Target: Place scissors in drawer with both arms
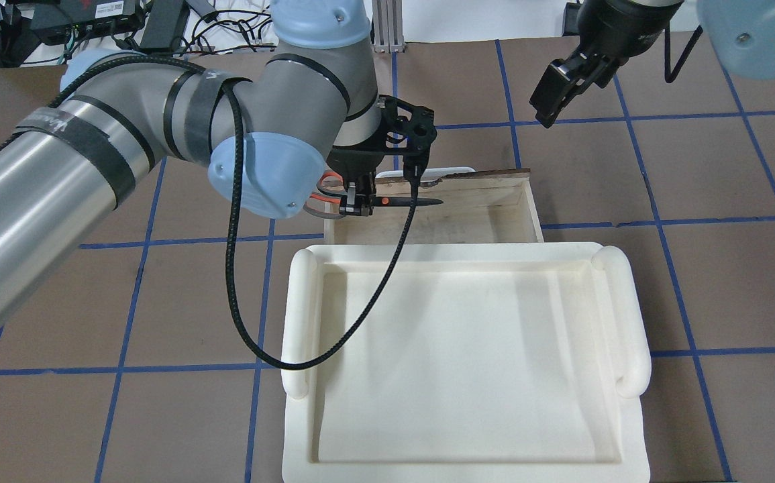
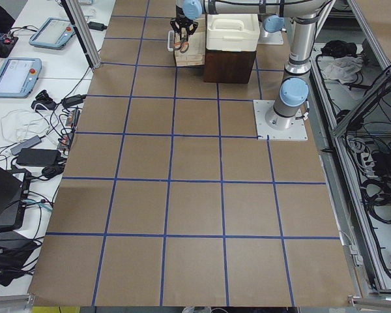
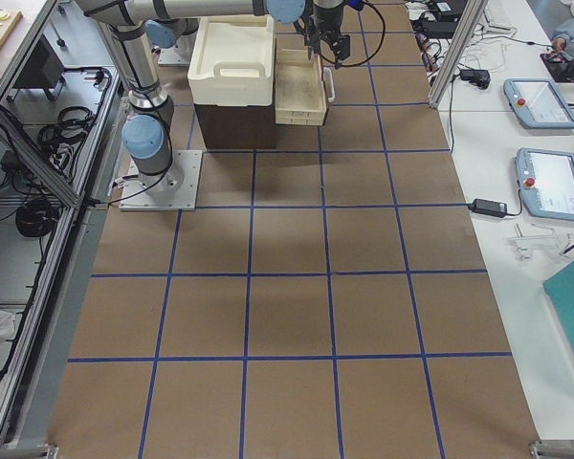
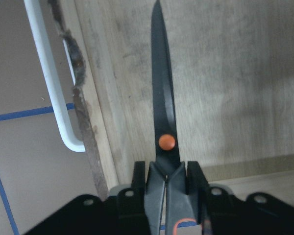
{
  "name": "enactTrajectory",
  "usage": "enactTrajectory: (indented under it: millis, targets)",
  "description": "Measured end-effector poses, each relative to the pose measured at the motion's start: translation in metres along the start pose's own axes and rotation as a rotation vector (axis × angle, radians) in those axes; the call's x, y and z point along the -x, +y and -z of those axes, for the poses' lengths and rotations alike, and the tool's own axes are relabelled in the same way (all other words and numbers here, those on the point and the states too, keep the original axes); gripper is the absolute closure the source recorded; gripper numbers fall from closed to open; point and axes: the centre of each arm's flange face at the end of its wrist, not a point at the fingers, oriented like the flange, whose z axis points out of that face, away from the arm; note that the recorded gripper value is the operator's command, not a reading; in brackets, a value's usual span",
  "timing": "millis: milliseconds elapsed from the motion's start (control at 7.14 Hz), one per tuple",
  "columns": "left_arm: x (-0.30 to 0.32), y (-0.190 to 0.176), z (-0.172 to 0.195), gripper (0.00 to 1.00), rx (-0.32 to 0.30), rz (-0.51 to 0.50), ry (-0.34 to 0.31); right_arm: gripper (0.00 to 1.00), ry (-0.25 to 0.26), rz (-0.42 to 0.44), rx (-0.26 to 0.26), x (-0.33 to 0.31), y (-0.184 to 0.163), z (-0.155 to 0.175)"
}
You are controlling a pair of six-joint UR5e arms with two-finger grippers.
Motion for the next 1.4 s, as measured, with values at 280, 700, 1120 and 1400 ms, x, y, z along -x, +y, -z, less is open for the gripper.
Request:
enactTrajectory:
  millis: [280, 700, 1120, 1400]
  targets:
    - [-0.009, -0.023, -0.009, 1.0, -0.004, -0.008, 0.016, 0.0, 0.001, -0.044, 0.001, -0.007, 0.006, 0.003]
    - [-0.008, -0.029, -0.023, 1.0, -0.003, -0.004, 0.04, 0.0, 0.004, -0.182, 0.006, -0.008, 0.01, 0.001]
    - [-0.006, -0.029, -0.03, 0.41, -0.002, -0.004, 0.045, 0.0, 0.077, -0.268, 0.04, -0.01, 0.016, 0.005]
    - [-0.004, -0.028, -0.03, 0.34, -0.003, 0.001, 0.042, 0.0, 0.086, -0.316, 0.041, -0.01, 0.017, 0.006]
